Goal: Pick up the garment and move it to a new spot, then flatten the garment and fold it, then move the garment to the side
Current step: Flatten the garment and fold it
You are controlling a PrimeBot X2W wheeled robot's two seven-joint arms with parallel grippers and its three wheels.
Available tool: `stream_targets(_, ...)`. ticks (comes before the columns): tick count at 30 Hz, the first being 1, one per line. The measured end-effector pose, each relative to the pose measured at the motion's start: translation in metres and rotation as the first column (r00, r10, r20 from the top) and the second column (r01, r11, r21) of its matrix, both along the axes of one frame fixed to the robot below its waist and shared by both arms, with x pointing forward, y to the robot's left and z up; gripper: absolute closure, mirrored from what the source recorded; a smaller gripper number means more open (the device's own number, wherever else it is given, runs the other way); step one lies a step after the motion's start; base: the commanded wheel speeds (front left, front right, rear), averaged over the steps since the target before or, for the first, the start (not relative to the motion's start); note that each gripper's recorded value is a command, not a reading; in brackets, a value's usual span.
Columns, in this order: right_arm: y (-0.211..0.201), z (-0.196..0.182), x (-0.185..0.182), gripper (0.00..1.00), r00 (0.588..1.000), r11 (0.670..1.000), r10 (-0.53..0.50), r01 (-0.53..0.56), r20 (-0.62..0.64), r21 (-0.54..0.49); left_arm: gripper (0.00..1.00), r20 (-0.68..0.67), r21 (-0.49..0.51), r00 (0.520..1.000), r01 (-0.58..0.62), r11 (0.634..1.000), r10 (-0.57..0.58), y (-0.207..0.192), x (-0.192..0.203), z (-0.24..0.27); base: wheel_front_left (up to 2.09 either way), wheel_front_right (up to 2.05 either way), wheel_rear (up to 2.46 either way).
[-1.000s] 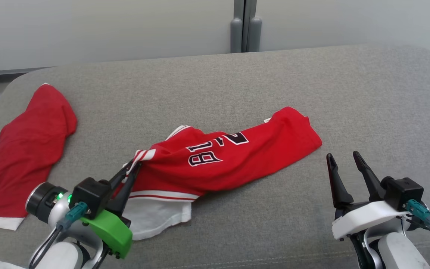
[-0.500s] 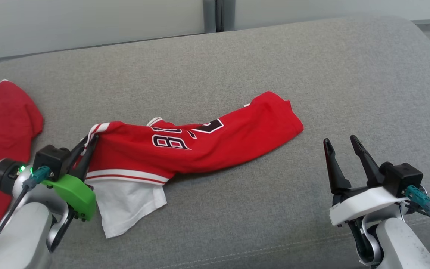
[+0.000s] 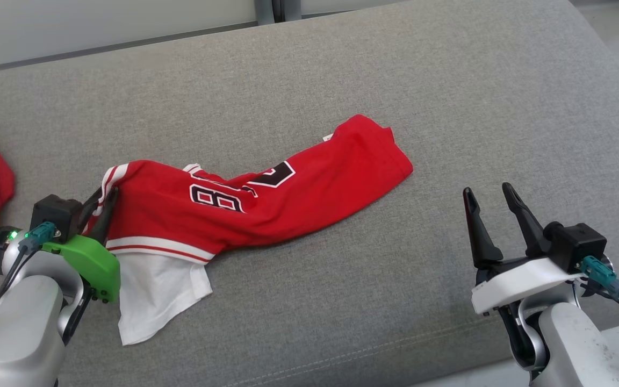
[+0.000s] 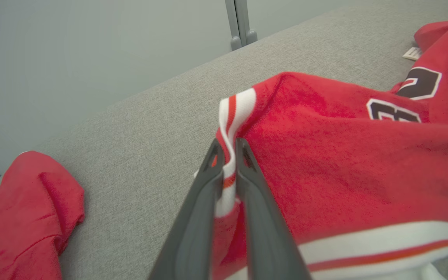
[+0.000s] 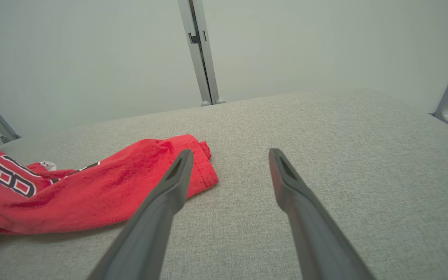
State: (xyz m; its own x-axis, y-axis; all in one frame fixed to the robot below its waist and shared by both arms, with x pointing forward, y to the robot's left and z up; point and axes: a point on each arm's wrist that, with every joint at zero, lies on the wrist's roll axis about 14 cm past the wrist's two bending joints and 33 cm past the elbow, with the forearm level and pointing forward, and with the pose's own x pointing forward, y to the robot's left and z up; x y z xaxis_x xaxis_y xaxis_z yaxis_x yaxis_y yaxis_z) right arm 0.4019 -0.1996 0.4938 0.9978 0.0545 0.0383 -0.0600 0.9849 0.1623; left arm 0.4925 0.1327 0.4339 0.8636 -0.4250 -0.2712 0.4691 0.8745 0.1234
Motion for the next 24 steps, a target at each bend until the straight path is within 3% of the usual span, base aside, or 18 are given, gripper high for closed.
stream_targets(14, 0.009, 0.003, 0.004, 0.0, 1.0, 1.0, 0.027, -0.027, 0.009, 0.003, 0.0, 0.174, -0.078, 0.974, -0.136, 0.988, 0.148, 0.024, -0.007, 0.047, 0.0, 0.0, 0.0)
stream_targets(24, 0.02, 0.008, 0.01, 0.0, 0.998, 0.998, 0.059, -0.059, 0.026, -0.001, 0.0, 0.269, -0.173, 0.928, -0.215, 0.961, 0.256, 0.034, -0.042, 0.074, 0.0, 0.0, 0.0)
